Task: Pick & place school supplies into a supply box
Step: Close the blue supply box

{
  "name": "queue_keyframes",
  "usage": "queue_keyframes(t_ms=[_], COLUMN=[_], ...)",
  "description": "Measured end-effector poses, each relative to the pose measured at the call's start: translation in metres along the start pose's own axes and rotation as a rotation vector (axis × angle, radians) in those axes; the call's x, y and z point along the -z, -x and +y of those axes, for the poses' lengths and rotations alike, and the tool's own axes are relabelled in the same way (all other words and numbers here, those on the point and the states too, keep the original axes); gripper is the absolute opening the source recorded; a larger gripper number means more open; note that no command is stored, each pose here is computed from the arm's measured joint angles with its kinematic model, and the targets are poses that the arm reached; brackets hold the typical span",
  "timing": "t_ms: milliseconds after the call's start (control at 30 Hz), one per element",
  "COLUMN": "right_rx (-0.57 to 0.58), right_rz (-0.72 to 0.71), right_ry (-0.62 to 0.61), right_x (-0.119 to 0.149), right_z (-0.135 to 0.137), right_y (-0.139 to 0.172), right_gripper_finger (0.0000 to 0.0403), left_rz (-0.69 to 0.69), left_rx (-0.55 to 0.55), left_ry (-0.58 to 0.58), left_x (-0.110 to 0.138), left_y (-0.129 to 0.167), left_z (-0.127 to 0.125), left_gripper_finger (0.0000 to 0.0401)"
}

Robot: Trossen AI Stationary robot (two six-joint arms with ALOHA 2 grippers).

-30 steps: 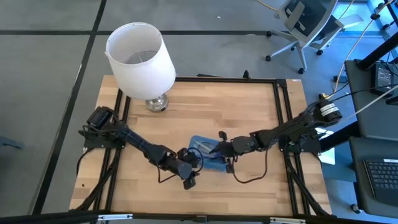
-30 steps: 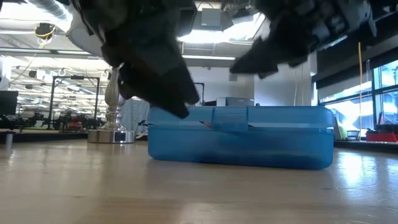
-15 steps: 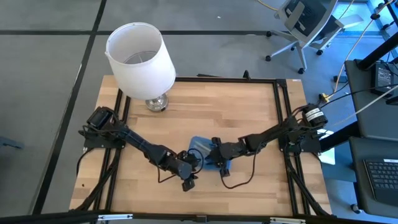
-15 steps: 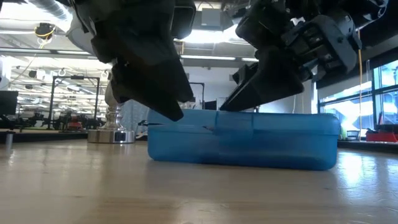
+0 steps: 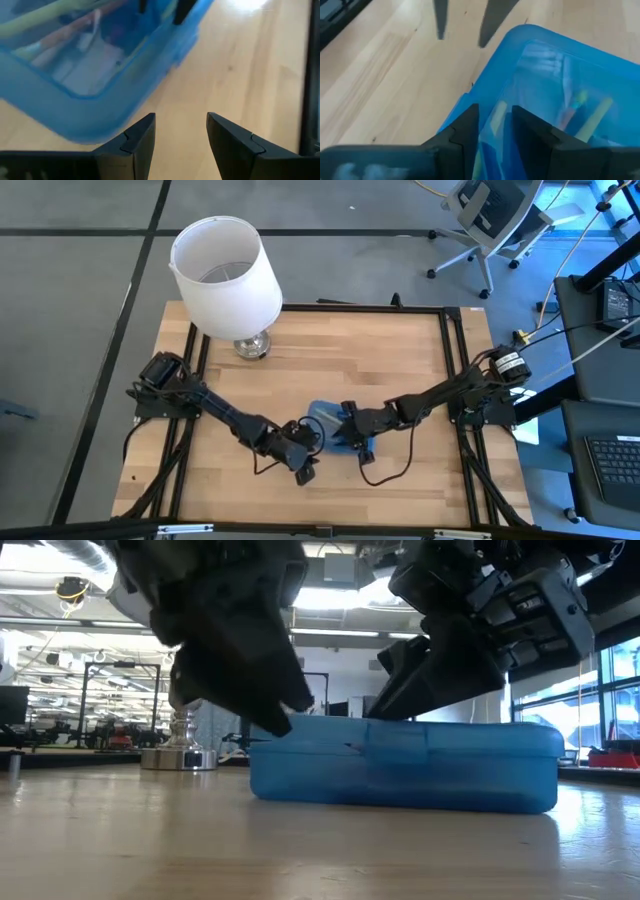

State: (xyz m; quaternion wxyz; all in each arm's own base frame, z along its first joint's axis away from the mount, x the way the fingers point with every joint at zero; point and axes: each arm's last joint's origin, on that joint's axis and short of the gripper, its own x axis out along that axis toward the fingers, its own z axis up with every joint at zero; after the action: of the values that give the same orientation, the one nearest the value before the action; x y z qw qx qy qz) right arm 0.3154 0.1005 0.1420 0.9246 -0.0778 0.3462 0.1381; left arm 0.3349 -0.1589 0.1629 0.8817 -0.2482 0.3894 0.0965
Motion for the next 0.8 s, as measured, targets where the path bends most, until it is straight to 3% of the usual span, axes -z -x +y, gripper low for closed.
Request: queue_keyframes(t_ms=[300,533,800], right_rx=[-0.072,-0.101,-0.08], right_rz=[0.1,0.096,0.045], right_ry=[0.069,0.072,0.056], right_x=[0.009,0.008,-0.006], right_z=[0.002,0.003,0.001], right_y=[0.001,0.004,0.033], right_gripper_finger=[0.0123,0.0123,0.0123], left_rz=[-0.013,-0.017,-0.099], left_rx=[-0.023,-0.014,-0.065], left_ry=[-0.002,0.023,0.05], left_x=[0.005,0.005,-0.002], left_y=[0.0,0.0,-0.001], left_z=[-0.002,-0.003,0.001], left_gripper_finger=[0.0168,0.0168,0.0168])
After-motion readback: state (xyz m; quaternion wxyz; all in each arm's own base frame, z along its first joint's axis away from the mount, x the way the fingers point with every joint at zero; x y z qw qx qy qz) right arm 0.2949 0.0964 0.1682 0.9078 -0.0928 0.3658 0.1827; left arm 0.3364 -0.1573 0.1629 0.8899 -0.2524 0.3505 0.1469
